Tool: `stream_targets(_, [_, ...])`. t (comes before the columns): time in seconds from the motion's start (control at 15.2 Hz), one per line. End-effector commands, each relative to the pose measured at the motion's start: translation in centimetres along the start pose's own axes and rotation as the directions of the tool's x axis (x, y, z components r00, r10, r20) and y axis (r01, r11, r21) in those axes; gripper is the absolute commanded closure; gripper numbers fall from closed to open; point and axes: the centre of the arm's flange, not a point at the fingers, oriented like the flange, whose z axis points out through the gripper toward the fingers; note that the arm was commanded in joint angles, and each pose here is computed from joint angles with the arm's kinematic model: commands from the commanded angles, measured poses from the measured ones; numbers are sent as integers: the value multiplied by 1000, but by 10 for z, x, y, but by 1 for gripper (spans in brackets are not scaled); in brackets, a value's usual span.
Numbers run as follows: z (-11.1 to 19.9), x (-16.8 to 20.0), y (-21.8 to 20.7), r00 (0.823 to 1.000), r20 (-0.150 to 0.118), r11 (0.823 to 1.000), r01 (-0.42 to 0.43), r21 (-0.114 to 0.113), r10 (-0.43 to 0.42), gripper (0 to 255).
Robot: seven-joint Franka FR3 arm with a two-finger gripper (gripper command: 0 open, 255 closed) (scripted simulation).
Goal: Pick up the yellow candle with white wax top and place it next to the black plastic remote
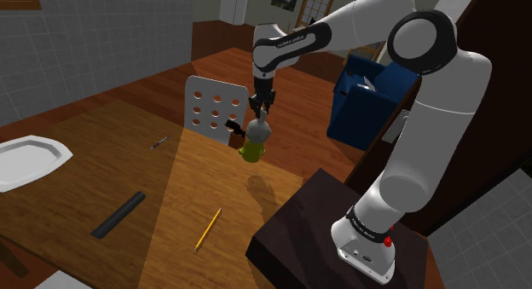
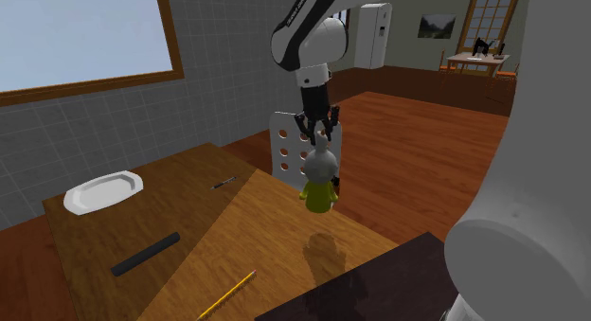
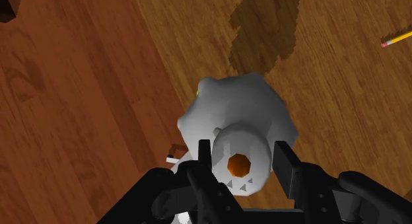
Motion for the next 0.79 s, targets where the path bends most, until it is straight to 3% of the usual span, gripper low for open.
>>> stream_targets(0.0, [-12, -2, 0, 1000, -1, 1000, 0, 0, 0, 255])
stream_targets(0.73, [-69, -13, 6, 1000, -1, 1000, 0, 0, 0, 255])
